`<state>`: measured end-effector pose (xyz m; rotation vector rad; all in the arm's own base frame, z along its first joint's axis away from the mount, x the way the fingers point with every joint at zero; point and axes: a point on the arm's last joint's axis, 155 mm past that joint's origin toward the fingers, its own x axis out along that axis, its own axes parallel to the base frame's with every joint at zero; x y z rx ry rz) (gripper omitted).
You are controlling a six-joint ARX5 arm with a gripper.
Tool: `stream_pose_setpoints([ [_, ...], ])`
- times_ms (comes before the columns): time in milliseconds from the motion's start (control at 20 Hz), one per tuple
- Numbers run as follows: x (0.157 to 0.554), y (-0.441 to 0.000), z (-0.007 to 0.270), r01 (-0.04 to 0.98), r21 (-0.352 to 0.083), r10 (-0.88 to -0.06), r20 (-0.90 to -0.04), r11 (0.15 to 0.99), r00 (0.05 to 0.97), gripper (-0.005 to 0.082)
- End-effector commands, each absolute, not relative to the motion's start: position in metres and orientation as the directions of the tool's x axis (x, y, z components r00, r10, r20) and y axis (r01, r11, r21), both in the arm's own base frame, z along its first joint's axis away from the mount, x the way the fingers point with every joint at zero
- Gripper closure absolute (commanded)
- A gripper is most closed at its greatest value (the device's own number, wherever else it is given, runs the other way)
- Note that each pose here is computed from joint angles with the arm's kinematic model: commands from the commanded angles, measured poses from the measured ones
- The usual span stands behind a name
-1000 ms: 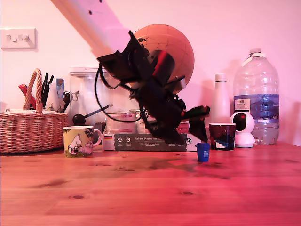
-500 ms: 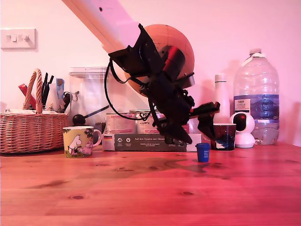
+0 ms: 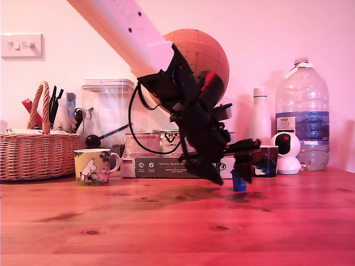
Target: Pick up the coffee capsules on the table and drop them inside the coffee cup
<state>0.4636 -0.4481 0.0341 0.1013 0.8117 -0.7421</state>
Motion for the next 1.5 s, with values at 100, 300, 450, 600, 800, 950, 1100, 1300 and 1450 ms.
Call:
stream_pose_setpoints([
  [100,0.462,-0.451,0.012,0.632,-0.198,-0.557,-0.704,0.749,0.440,0.0166],
  [300,0.464,-0.452,0.013,0.633,-0.198,-0.562,-0.697,0.748,0.445,0.0203],
  [450,0.464,-0.451,0.012,0.631,-0.194,-0.556,-0.701,0.751,0.446,0.0366],
  [600,0.463,-0.451,0.012,0.637,-0.189,-0.556,-0.704,0.747,0.442,0.0523],
  [800,0.462,-0.452,0.011,0.642,-0.194,-0.561,-0.705,0.742,0.435,0.0539],
  [950,0.462,-0.452,0.012,0.647,-0.191,-0.563,-0.703,0.738,0.435,0.0539],
  [1100,0.462,-0.451,0.012,0.648,-0.198,-0.567,-0.702,0.736,0.430,0.0539],
  [1300,0.458,-0.455,0.018,0.662,-0.221,-0.591,-0.696,0.716,0.408,0.0539],
  [1450,0.456,-0.454,0.026,0.666,-0.233,-0.601,-0.694,0.709,0.397,0.0534],
])
